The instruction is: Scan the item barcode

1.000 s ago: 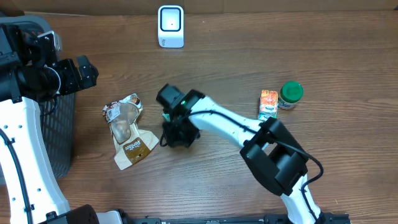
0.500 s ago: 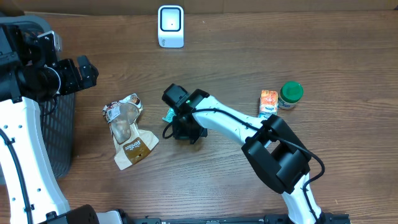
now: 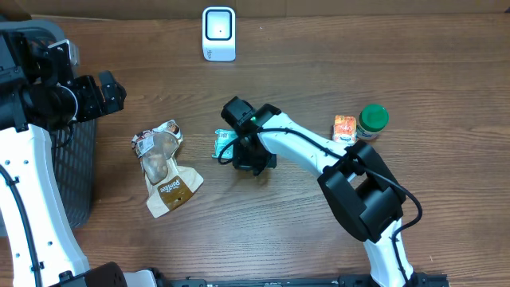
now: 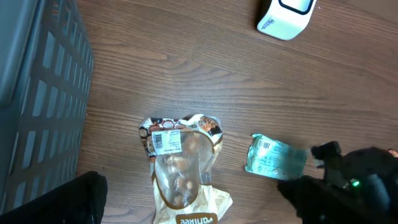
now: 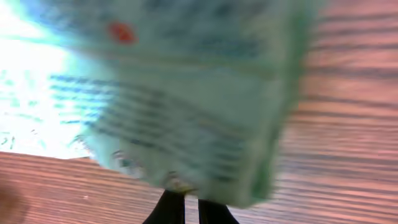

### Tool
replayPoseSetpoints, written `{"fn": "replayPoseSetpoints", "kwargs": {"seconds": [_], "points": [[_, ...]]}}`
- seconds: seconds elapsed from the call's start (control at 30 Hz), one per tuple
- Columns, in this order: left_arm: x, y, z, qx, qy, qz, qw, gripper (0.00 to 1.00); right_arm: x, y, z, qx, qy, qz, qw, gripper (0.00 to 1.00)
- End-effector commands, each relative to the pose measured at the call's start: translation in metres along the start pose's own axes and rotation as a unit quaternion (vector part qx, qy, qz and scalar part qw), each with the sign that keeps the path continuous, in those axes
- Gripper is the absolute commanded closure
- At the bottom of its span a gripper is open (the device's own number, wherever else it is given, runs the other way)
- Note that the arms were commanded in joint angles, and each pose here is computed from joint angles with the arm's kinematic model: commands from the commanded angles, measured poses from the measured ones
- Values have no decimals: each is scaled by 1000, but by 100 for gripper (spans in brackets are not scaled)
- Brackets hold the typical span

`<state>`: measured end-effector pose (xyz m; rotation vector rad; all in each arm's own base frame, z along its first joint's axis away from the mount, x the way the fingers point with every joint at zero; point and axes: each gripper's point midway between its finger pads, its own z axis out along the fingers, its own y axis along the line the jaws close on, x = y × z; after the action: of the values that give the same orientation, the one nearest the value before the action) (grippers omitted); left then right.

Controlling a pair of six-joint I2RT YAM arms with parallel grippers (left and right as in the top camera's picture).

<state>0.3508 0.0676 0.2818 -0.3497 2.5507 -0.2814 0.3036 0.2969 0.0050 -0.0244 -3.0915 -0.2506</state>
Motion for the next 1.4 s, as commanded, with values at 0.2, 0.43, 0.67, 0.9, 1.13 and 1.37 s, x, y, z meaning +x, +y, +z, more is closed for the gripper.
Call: {"fn": "replayPoseSetpoints", "kwargs": {"seconds": [0.2,0.43,0.67,0.9,1.13,1.37], "points": [[-3,-2,-3,1,-7,11,1000,0,-43,-13,-116,-117,-70,-51,989,79],[-3,-2,-3,1,-7,11,1000,1,-69,-53,-146,-176,-86,-66,978,56],[-3,-2,-3,1,-7,11,1000,0,-75,-60,-119,-170,-67,-82,980,37],[-3,-2,-3,1,-7,11,1000,1,-74,-51,-89,-194,-29,-77,977,35],[-3,-2,-3,1,-7,11,1000,0,-75,-38,-71,-223,-12,-85,971,36],[-3,-2,-3,1,-7,11,1000,0,-67,-25,-51,-225,-6,-78,971,37]]}}
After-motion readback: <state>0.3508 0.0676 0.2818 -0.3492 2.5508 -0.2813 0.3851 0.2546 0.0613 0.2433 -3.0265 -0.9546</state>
